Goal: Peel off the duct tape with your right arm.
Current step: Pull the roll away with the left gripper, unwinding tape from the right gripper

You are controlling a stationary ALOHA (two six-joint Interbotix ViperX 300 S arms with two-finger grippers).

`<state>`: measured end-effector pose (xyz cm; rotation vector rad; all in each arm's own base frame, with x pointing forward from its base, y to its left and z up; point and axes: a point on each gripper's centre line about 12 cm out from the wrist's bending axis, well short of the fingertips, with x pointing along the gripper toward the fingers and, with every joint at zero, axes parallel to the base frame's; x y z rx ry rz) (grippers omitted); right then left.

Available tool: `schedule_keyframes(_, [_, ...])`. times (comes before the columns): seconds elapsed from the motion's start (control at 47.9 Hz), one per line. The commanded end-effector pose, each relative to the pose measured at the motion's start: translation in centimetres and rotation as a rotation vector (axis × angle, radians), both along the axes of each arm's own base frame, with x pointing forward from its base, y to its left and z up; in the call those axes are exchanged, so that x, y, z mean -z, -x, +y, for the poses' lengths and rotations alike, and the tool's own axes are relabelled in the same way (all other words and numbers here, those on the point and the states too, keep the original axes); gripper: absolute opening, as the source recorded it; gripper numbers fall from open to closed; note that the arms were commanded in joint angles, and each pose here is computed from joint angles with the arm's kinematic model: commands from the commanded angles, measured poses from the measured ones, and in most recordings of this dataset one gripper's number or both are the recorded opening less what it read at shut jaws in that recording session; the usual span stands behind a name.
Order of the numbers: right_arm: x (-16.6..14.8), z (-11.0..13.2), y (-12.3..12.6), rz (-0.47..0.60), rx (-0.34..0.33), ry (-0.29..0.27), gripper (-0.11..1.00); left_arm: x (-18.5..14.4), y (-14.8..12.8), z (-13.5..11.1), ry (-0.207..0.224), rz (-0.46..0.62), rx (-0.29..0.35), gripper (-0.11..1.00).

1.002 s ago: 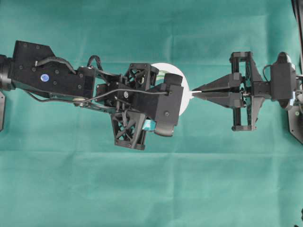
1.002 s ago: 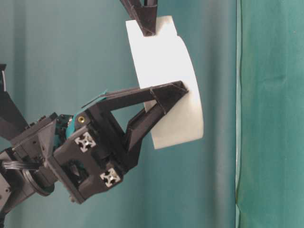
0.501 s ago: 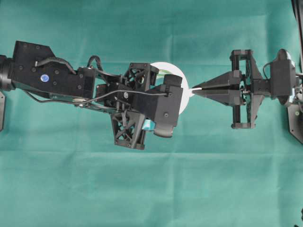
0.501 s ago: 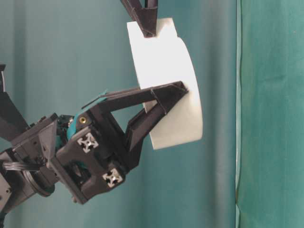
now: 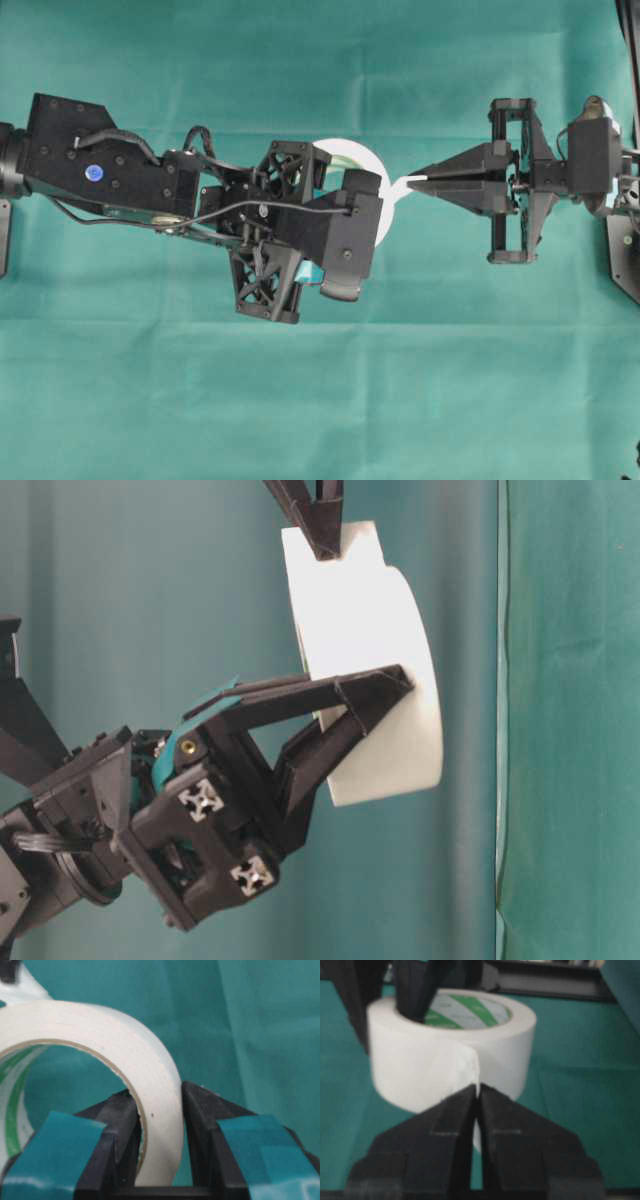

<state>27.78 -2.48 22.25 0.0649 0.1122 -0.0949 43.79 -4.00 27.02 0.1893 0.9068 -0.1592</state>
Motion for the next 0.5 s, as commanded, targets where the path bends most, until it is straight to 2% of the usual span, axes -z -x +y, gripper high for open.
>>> schedule_keyframes(0.0, [-0.4,-0.9,0.1,-0.019,0.037,-0.003,-0.09,-1.2,0.4,-1.7,0.008,-0.027,0.038,0.22])
schedule_keyframes(0.271, [-0.4,-1.3,0.1,-0.019,0.049,-0.003,-0.09,-1.0,1.1,-3.7,0.004,-0.020,0.091,0.22])
schedule_keyframes(0.376, [-0.5,-1.4,0.1,-0.020,0.053,-0.002,-0.09,-0.8,1.9,-4.9,-0.008,-0.014,0.136,0.22])
schedule_keyframes(0.48, [-0.6,-1.5,0.1,-0.023,0.056,-0.002,-0.09,-0.8,2.7,-6.0,-0.038,-0.016,0.205,0.21])
